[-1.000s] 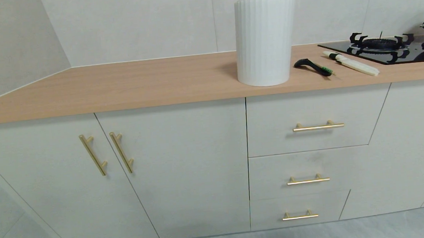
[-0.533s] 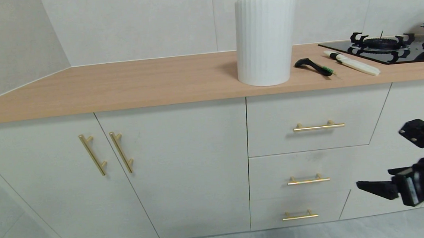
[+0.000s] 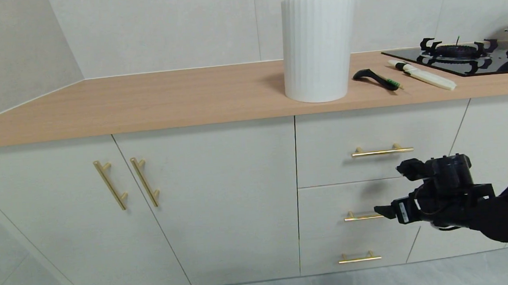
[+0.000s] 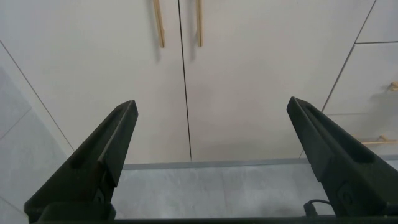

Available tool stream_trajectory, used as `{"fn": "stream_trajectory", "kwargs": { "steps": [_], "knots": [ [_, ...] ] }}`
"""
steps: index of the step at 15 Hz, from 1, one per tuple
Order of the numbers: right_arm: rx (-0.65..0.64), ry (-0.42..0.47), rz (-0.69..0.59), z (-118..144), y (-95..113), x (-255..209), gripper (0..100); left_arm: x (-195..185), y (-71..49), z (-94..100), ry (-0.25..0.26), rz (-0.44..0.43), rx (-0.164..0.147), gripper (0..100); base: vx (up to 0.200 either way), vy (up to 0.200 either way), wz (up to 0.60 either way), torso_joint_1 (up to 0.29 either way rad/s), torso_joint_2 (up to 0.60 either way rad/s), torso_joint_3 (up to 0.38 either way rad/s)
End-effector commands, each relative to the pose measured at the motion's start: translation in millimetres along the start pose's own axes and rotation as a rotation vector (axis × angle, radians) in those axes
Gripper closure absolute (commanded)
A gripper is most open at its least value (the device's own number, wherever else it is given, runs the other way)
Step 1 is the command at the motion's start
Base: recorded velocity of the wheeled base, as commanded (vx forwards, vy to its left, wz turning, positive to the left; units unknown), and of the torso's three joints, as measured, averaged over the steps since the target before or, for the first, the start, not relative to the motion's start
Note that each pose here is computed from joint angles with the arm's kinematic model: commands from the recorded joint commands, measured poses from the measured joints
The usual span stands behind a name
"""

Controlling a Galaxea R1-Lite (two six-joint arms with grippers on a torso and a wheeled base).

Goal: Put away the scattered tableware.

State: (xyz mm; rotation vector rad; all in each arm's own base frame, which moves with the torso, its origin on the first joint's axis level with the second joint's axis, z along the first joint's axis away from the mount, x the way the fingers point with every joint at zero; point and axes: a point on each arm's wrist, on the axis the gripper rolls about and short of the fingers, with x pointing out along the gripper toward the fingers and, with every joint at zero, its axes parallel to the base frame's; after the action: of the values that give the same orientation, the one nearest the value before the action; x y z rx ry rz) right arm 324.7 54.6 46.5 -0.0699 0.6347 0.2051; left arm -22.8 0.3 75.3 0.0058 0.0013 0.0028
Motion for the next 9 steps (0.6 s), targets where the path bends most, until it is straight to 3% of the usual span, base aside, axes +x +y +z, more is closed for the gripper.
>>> {"fn": "stream_trajectory", "kwargs": {
  "steps": [1, 9],
  "knots": [
    [0.025, 0.08, -0.02, -32, 2, 34, 0, 0, 0.0, 0.0, 0.0, 0.0, 0.0, 0, 0.0, 0.0, 0.0, 0.0, 0.0, 0.0],
    [0.031, -0.041, -0.15, -42, 1, 70, 0, 0, 0.0, 0.0, 0.0, 0.0, 0.0, 0, 0.0, 0.0, 0.0, 0.0, 0.0, 0.0]
  ]
}}
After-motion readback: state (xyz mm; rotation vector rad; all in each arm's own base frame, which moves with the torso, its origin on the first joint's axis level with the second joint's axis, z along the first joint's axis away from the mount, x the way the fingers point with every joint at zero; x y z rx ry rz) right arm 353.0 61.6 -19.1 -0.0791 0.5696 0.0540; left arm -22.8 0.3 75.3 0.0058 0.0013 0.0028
